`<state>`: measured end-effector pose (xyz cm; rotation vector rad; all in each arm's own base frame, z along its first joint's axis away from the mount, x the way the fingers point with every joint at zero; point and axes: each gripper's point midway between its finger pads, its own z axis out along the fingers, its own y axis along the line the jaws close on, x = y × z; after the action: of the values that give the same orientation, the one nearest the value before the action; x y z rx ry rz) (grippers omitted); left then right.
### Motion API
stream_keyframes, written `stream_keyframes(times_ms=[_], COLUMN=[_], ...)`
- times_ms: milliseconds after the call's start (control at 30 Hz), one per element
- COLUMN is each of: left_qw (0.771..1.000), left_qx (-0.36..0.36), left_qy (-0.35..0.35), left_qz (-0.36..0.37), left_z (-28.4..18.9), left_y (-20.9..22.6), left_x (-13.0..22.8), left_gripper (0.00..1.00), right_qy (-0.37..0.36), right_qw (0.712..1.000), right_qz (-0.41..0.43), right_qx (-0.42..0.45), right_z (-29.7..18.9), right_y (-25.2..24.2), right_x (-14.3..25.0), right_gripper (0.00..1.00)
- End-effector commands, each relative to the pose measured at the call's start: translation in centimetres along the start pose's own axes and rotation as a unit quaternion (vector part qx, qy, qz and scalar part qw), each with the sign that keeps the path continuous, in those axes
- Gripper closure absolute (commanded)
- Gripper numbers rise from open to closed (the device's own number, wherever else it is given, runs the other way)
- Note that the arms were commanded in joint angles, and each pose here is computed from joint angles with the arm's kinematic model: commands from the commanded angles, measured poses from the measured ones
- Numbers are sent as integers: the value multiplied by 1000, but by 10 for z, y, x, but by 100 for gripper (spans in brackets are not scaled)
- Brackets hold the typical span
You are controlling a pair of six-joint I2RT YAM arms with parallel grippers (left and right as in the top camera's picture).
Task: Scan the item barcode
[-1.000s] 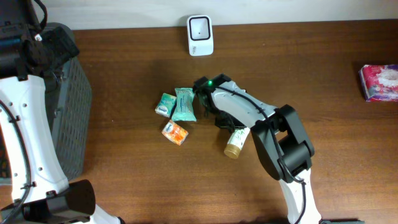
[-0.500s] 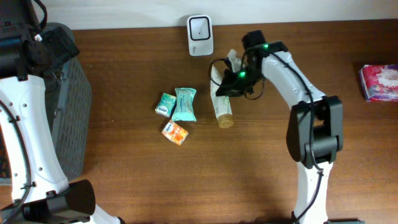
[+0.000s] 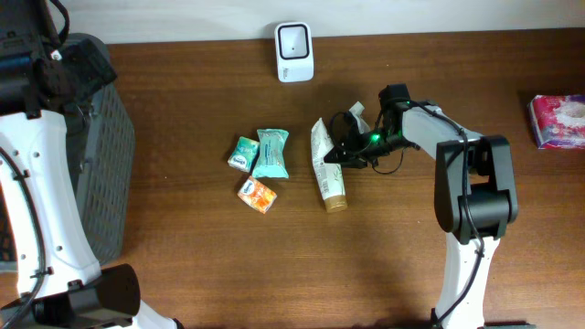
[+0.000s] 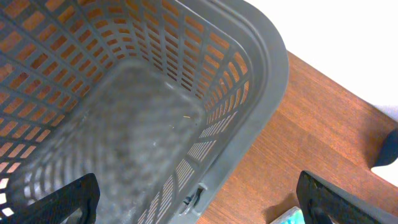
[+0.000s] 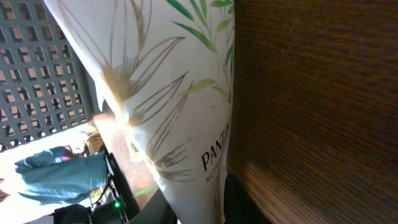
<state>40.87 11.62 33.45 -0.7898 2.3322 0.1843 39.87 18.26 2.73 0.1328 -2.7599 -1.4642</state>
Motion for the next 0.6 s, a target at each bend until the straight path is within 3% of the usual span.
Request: stream_keyframes(times_ms=[0, 67, 133, 233, 300, 400, 500, 533, 567], left_qw=[1000, 1000, 1000, 1000, 1000, 1000, 1000, 1000, 1000], left_qx=[1, 1, 1, 1, 1, 1, 1, 1, 1], left_qy=[-14, -14, -14, -14, -14, -14, -14, -14, -14], left_qz=[-7, -7, -7, -7, -7, -7, -7, -7, -7], left_z=[-9, -9, -9, -9, -9, -9, -9, -9, -9], left_y=[3, 3, 3, 3, 3, 3, 3, 3, 3], left_x=[-5, -5, -5, -5, -5, -5, -5, -5, -5], left_gripper=[1, 1, 1, 1, 1, 1, 1, 1, 1], right_qy=[-4, -5, -1, 7, -11, -47, -78, -86, -83], right_qw=[1000, 1000, 998, 991, 954, 875, 808, 798, 807], right_qz=[-1, 10, 33, 17, 32, 48, 42, 38, 27], right_qx=[-4, 23, 59, 134, 297, 479, 582, 595, 585], right_z=[-3, -4, -11, -23, -44, -72, -77, -73, -59], right_y=[5, -4, -7, 11, 3, -7, -10, -8, -2], right_x=[-1, -1, -2, -8, -13, -13, -7, -5, -3], right_gripper=[87, 87, 96, 96, 96, 96, 96, 96, 86])
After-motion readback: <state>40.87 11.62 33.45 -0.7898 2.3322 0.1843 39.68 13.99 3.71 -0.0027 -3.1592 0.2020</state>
